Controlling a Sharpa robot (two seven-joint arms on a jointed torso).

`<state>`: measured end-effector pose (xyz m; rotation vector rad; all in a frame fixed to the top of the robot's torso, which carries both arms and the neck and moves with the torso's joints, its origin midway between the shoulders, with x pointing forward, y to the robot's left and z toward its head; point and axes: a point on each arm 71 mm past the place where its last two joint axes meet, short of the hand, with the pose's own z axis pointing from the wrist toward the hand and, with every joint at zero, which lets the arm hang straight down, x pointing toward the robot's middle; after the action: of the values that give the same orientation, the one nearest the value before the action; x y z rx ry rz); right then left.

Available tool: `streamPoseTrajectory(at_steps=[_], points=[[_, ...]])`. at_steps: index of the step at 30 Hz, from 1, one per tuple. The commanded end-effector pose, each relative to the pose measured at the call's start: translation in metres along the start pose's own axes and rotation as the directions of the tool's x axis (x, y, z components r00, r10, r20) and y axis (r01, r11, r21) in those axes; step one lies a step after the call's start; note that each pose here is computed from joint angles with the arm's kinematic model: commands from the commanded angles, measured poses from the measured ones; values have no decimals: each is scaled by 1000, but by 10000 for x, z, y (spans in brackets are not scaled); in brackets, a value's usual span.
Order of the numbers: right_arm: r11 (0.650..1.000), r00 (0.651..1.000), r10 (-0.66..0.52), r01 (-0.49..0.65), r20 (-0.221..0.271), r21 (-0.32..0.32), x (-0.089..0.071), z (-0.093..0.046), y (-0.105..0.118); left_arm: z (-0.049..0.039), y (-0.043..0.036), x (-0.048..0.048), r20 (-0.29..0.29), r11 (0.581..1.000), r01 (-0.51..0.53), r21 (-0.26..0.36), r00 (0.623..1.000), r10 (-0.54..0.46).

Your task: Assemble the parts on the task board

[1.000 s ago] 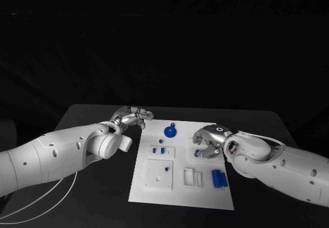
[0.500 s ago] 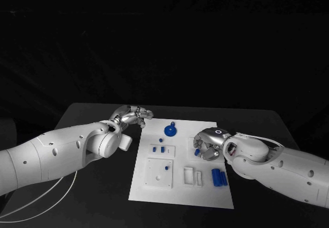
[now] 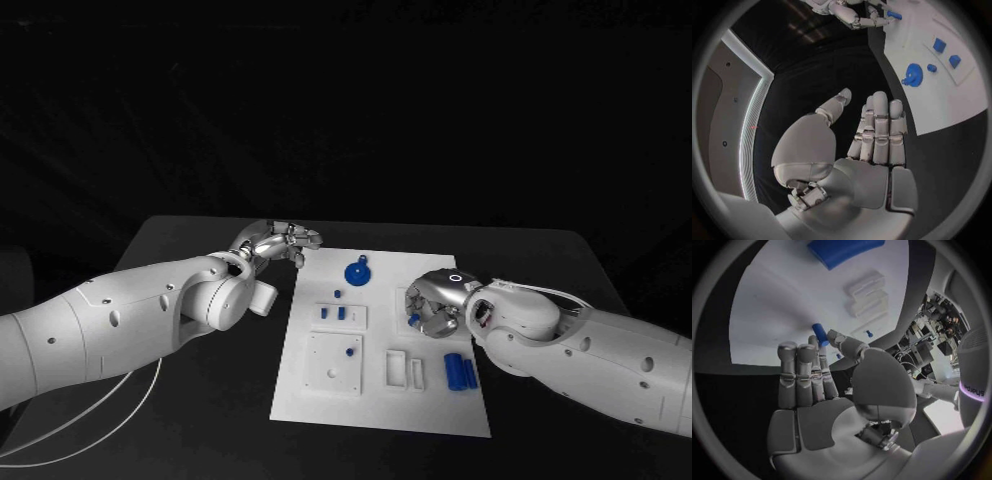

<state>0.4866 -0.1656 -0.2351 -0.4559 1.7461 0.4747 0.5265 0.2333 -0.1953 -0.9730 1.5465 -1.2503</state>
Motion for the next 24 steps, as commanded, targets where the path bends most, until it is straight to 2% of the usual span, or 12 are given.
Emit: streamPoseTrajectory(at_steps=[1, 9, 17, 24], points=[[1000, 1000, -24, 24, 6, 1, 20, 8, 16, 4, -17, 16, -12, 1000, 10, 12, 1000, -10], [999, 997, -48, 47, 54, 24, 0, 15, 10, 5, -17, 17, -11, 1000, 10, 12, 1000, -10], [999, 990, -37, 37, 135, -3, -72, -49, 73, 8, -15, 9, -10, 1000, 9, 12, 1000, -9], [999, 982, -14, 19, 190, -27, -269, -140, 149, 14, -5, -30, 2, 1000, 8, 10, 1000, -8]])
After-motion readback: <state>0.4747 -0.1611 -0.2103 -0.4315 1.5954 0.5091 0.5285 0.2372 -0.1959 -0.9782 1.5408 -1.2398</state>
